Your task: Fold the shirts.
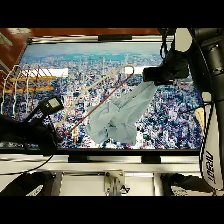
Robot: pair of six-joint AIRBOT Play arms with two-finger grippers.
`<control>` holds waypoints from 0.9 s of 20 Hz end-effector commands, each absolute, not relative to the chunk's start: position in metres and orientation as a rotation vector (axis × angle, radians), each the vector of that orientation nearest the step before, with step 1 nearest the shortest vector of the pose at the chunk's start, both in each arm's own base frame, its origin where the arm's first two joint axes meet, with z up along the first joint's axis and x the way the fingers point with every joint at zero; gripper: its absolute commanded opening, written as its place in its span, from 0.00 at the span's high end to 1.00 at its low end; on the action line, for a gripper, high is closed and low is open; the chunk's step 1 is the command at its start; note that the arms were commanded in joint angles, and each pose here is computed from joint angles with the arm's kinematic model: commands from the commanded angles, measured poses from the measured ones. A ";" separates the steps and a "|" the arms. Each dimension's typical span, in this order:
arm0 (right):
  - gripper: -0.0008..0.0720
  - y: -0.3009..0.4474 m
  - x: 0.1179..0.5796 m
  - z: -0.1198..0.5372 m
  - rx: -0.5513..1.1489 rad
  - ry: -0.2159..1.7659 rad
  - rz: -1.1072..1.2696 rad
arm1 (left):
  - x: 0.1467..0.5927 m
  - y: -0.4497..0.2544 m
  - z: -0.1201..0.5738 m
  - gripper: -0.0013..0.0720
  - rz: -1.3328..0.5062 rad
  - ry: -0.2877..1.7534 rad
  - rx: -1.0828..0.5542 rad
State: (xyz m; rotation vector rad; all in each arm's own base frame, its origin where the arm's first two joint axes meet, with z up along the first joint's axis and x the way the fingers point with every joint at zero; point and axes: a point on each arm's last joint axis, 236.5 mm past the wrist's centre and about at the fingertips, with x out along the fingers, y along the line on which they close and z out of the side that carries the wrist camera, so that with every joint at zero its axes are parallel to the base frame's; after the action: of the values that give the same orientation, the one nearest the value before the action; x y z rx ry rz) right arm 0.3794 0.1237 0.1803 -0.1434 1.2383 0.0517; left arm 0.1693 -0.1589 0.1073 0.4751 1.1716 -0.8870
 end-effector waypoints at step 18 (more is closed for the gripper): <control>0.89 0.147 0.357 0.184 -0.421 1.227 0.107 | 0.169 -0.166 0.029 0.91 -1.008 1.082 0.638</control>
State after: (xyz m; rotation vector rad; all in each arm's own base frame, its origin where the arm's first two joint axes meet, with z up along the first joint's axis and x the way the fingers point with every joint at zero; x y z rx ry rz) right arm 0.3681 0.1563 0.1834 -0.3697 1.1949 0.1608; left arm 0.1682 -0.1623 0.0307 0.6052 1.1039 -0.9844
